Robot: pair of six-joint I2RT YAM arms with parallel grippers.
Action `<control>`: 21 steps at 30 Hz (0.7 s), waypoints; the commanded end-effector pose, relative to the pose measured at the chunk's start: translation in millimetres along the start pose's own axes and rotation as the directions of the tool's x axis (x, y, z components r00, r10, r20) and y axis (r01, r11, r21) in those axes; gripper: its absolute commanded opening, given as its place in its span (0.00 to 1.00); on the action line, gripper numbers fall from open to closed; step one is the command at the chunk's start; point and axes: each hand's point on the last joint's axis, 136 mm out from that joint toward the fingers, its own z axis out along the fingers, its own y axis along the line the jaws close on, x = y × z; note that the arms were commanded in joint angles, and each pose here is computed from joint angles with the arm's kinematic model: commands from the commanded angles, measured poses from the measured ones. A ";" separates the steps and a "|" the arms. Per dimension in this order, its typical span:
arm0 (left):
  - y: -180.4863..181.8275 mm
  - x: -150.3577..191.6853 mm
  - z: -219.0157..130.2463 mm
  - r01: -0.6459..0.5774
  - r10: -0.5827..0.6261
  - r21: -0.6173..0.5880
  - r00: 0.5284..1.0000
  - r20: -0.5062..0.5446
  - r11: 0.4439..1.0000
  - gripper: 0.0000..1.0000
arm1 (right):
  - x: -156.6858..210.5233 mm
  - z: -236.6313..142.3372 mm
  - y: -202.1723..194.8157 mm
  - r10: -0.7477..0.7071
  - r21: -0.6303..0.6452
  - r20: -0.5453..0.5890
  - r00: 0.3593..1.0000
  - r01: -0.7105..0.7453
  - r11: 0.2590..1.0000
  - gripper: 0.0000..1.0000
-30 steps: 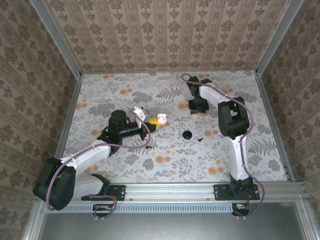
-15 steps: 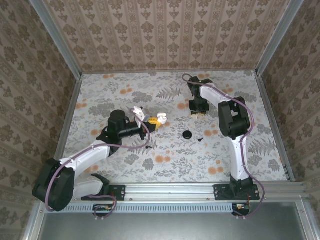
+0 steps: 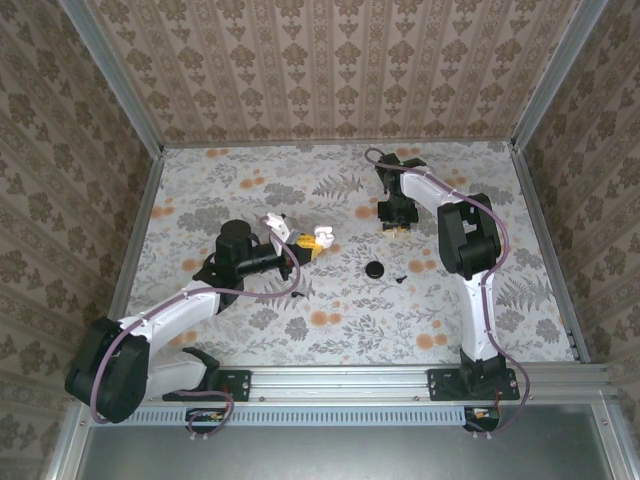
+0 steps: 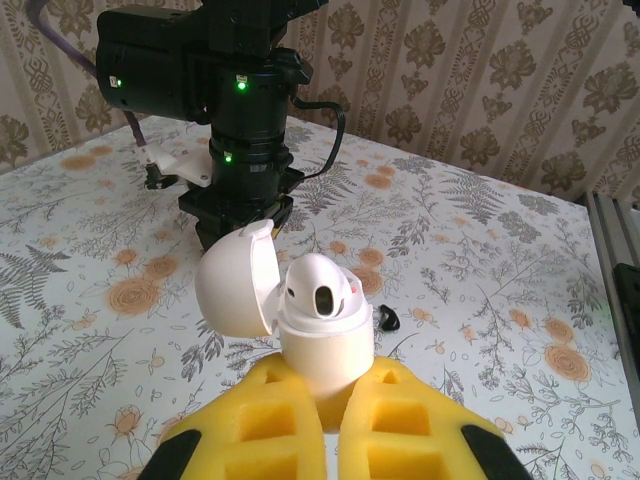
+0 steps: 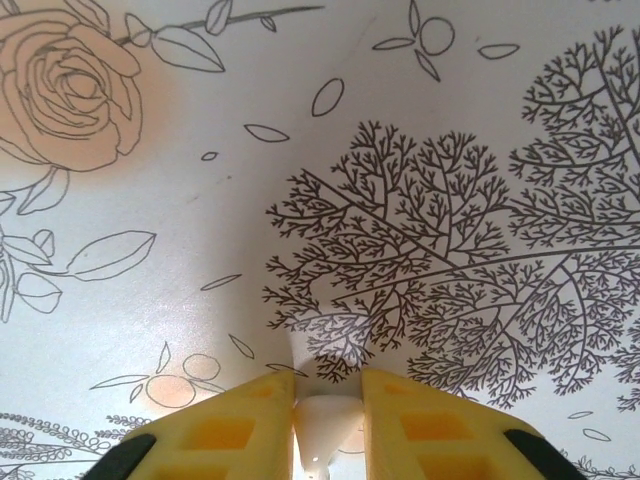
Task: Insert the wireless bluetooth earbuds into the charging case
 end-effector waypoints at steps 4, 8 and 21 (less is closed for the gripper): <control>0.6 -20.2 -4.6 -0.040 0.040 -0.016 0.998 0.040 0.999 0.00 | 22.2 -8.2 1.7 0.030 -0.080 -0.064 0.998 -0.035 0.996 0.18; 1.1 -22.2 -5.7 -0.045 0.046 -0.025 0.998 0.046 0.999 0.00 | 20.1 -26.0 1.6 0.052 -0.110 -0.005 0.999 -0.052 0.993 0.15; -14.0 -43.8 -8.6 -0.121 0.126 -0.043 0.983 0.135 0.992 0.00 | 20.6 -131.5 24.4 0.131 -0.249 0.387 0.913 -0.033 0.968 0.07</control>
